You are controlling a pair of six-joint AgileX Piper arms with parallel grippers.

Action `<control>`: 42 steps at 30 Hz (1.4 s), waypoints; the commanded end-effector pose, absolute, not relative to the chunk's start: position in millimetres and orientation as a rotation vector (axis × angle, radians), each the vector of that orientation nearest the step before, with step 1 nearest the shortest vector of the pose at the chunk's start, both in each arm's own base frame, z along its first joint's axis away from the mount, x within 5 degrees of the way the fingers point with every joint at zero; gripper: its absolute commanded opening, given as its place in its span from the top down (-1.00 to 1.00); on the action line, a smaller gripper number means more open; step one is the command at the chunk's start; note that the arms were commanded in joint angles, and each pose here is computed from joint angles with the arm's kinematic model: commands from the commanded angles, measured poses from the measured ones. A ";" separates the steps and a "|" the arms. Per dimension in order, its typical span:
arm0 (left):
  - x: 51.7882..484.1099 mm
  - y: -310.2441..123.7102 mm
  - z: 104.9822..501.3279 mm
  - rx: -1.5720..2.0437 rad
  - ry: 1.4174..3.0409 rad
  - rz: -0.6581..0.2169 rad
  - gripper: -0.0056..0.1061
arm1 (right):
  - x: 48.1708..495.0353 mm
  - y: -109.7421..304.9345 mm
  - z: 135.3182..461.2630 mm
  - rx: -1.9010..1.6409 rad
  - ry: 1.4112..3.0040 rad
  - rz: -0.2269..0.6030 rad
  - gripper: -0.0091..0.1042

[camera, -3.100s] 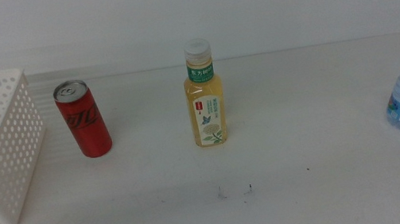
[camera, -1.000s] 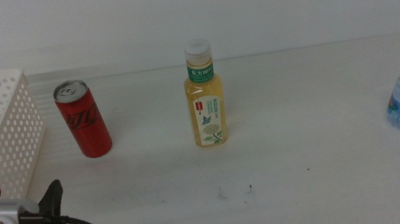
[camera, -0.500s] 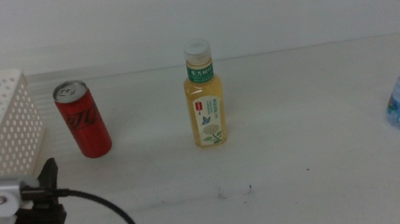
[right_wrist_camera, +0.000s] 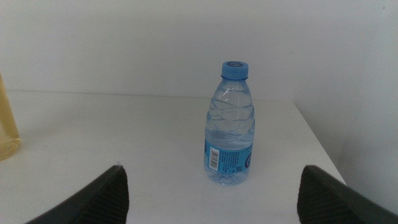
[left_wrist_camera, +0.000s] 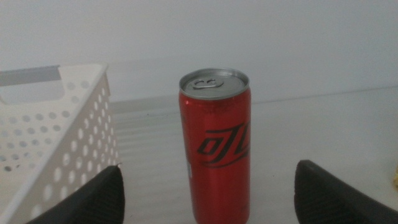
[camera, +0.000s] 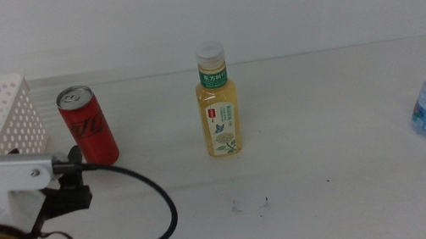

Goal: Use arms to grab the bottles and put them into the dustbin to the left of the table.

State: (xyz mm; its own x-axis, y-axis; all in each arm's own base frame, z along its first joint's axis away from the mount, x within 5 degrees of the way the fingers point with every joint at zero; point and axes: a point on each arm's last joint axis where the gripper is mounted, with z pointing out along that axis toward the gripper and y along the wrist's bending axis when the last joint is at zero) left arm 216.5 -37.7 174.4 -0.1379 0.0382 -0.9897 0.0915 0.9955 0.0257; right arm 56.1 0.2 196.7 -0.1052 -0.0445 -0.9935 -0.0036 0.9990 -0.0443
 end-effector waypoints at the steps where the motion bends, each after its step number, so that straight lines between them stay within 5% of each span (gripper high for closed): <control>1: 227.1 -39.8 174.1 0.081 1.702 -0.060 -0.77 | 56.1 -0.3 196.7 -0.038 1.664 -0.048 -0.55; 42: 342.8 -44.4 111.9 0.128 1.779 -0.122 -0.77 | 56.1 -0.3 196.7 -0.038 1.664 -0.048 -0.55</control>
